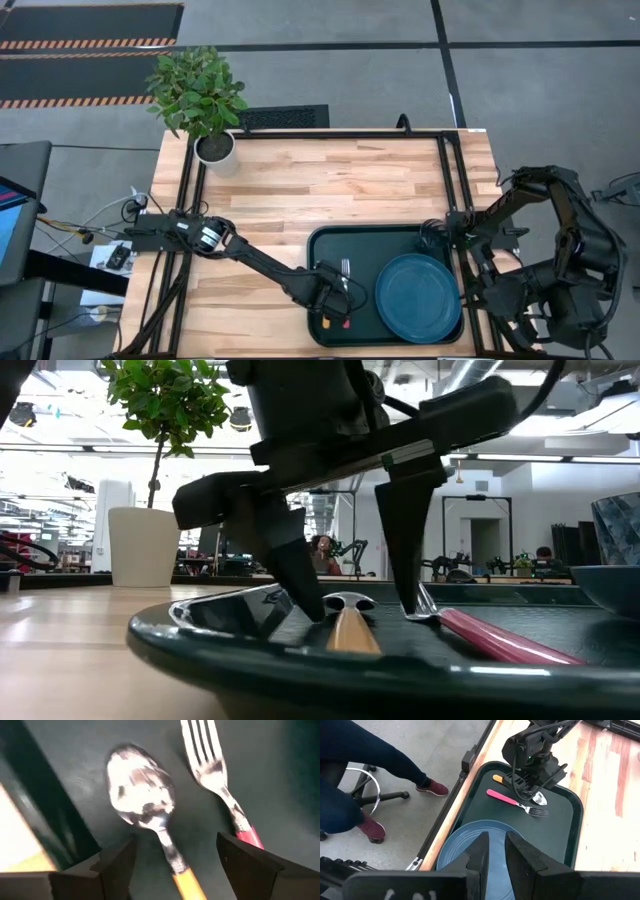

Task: Pick and place plate/cup/fork/spoon on tray
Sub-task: Put the yellow spoon on the black tray

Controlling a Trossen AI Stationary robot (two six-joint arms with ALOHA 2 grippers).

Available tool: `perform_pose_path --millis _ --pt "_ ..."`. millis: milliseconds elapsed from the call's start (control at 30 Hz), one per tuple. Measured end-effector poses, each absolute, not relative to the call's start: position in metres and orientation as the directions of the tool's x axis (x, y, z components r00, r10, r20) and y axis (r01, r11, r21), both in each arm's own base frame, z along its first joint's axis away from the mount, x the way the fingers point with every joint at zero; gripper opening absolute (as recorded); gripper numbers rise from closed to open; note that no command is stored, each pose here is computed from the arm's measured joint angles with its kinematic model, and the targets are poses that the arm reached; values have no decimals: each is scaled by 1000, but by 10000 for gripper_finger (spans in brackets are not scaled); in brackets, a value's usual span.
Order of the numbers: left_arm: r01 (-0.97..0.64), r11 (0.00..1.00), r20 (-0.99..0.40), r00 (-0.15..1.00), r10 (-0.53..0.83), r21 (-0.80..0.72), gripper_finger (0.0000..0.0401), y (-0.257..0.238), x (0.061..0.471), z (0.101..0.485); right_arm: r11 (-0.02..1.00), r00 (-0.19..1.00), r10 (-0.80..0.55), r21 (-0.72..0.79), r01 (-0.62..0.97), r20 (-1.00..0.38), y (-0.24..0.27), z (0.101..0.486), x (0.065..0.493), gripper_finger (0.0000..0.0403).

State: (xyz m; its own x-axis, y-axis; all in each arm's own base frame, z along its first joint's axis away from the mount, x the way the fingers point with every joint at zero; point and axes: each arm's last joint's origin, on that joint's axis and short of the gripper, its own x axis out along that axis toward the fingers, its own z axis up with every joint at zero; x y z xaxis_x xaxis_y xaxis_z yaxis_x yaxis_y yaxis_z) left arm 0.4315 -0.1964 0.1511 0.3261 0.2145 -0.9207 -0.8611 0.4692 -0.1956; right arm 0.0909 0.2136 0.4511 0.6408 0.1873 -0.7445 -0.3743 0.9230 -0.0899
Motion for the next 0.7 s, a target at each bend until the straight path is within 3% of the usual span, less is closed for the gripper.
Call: perform_pose_path --millis 200,700 --pt "-865 463 -930 313 195 -194 230 -192 434 150 923 641 188 -90 -374 -744 213 451 91 87" --pt "-871 449 -912 331 243 -197 33 -190 435 149 923 641 188 -89 -374 -744 214 451 91 87"
